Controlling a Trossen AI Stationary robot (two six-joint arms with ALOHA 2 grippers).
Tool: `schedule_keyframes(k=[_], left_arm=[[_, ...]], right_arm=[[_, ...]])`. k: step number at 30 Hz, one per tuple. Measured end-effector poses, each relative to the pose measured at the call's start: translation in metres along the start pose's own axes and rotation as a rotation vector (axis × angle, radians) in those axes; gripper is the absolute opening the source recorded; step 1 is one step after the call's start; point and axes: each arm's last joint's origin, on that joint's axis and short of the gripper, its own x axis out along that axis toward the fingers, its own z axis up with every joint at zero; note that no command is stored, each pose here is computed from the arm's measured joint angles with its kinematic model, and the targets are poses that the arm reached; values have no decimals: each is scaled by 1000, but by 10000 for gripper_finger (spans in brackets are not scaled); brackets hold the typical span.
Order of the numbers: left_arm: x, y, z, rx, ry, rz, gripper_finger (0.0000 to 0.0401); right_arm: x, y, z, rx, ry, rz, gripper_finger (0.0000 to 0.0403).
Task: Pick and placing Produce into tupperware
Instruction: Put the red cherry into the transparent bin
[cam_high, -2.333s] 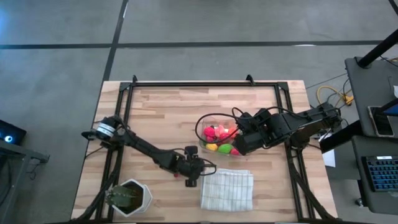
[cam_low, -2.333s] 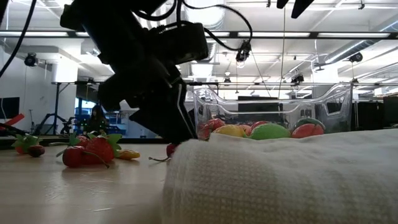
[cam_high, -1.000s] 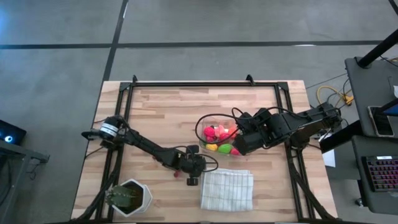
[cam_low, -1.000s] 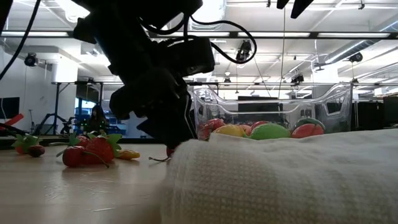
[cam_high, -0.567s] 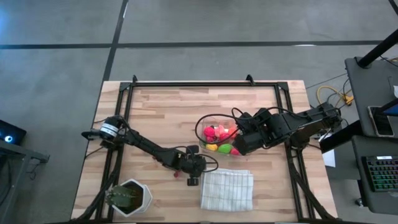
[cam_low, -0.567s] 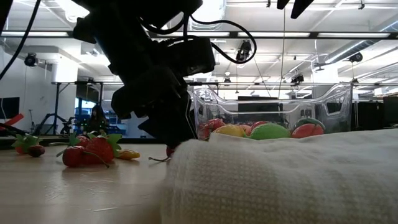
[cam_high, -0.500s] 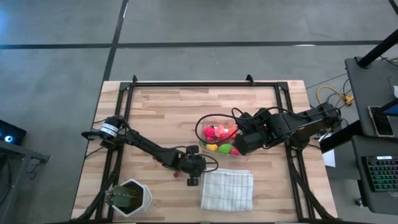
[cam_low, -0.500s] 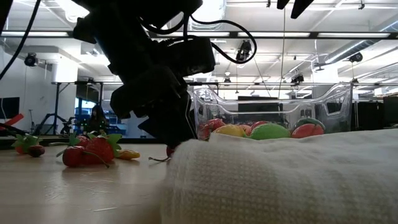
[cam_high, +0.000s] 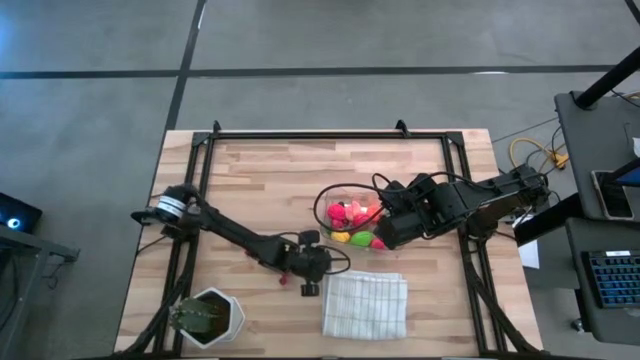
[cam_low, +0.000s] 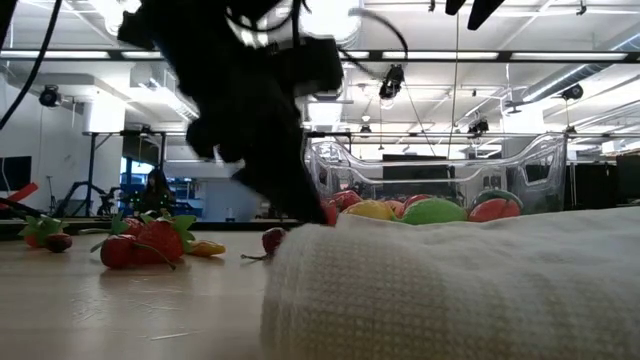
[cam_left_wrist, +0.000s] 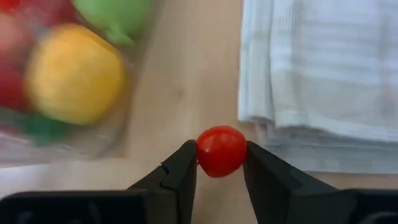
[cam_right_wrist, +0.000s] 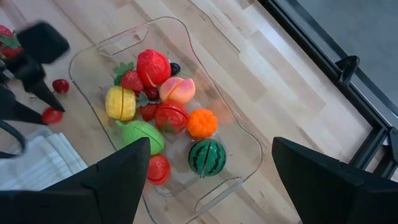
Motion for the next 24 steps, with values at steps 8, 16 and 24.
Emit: schedule_keyframes(k=[8, 16, 24], left_arm=[[-72, 20, 22, -2, -59, 70, 106], [-109, 71, 57, -95, -326, 201, 106], [-55, 119, 61, -276, -246, 62, 107]], right_arm=[[0, 0, 0, -18, 0, 0, 329], [0, 0, 0, -34, -1, -1, 329], [-4, -10, 3, 47, -44, -15, 329]])
